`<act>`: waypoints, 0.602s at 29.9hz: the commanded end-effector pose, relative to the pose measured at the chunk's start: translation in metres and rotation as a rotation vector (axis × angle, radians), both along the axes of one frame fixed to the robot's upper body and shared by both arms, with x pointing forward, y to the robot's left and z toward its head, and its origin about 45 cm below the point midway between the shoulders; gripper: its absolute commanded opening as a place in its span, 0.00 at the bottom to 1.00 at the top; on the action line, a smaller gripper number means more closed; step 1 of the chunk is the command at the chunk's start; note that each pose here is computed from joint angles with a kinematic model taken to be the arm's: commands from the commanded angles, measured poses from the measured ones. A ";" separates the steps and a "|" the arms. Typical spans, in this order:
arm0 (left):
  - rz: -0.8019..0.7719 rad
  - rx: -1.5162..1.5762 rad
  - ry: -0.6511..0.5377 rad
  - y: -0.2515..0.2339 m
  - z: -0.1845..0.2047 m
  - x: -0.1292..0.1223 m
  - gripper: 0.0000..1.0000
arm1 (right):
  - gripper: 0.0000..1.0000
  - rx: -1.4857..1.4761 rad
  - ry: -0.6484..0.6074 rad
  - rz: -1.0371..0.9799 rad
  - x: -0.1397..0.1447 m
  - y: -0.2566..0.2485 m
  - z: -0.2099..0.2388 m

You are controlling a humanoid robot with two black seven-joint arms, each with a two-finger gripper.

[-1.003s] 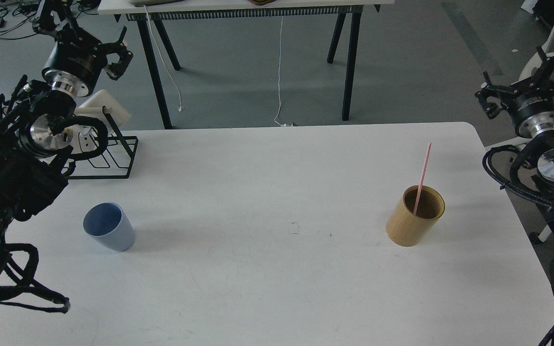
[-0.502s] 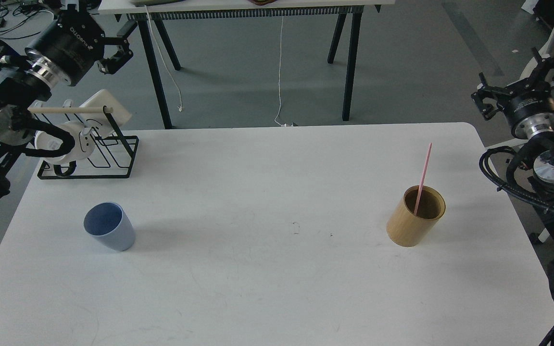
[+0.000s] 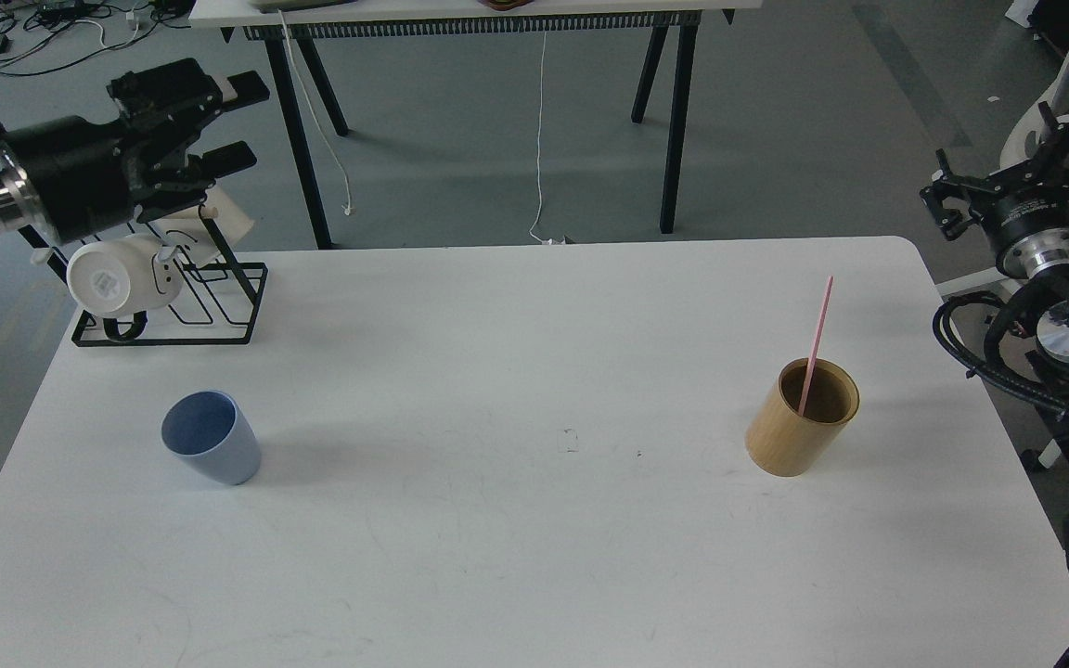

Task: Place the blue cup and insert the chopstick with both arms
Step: 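Move the left gripper down toward the blue cup, then grasp the blue cup with the left gripper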

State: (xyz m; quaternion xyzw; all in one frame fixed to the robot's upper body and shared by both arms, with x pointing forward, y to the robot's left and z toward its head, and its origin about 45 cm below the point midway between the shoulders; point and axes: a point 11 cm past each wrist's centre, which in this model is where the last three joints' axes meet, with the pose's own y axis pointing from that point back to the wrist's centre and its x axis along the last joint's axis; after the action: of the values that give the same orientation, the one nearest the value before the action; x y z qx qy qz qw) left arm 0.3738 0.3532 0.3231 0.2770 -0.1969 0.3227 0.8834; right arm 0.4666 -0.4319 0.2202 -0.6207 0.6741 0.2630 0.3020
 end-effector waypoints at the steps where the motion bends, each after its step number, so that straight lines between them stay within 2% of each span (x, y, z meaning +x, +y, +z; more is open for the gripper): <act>1: -0.075 0.237 -0.011 0.010 -0.017 -0.019 0.90 | 0.99 0.006 0.000 0.002 0.000 0.003 -0.002; 10: -0.185 0.616 -0.059 0.041 -0.073 -0.046 0.84 | 0.99 0.008 0.000 0.003 0.001 0.005 -0.003; 18: -0.203 0.753 -0.022 0.072 -0.097 -0.061 0.70 | 0.99 0.010 0.015 -0.019 -0.007 -0.004 -0.012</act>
State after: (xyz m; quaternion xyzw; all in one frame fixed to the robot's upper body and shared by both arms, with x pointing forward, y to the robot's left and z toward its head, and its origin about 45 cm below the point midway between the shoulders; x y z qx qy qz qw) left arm 0.3148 0.4174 0.2326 0.5446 -0.3372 0.1458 0.7539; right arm 0.4608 -0.4327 0.2087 -0.6127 0.6788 0.2691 0.3024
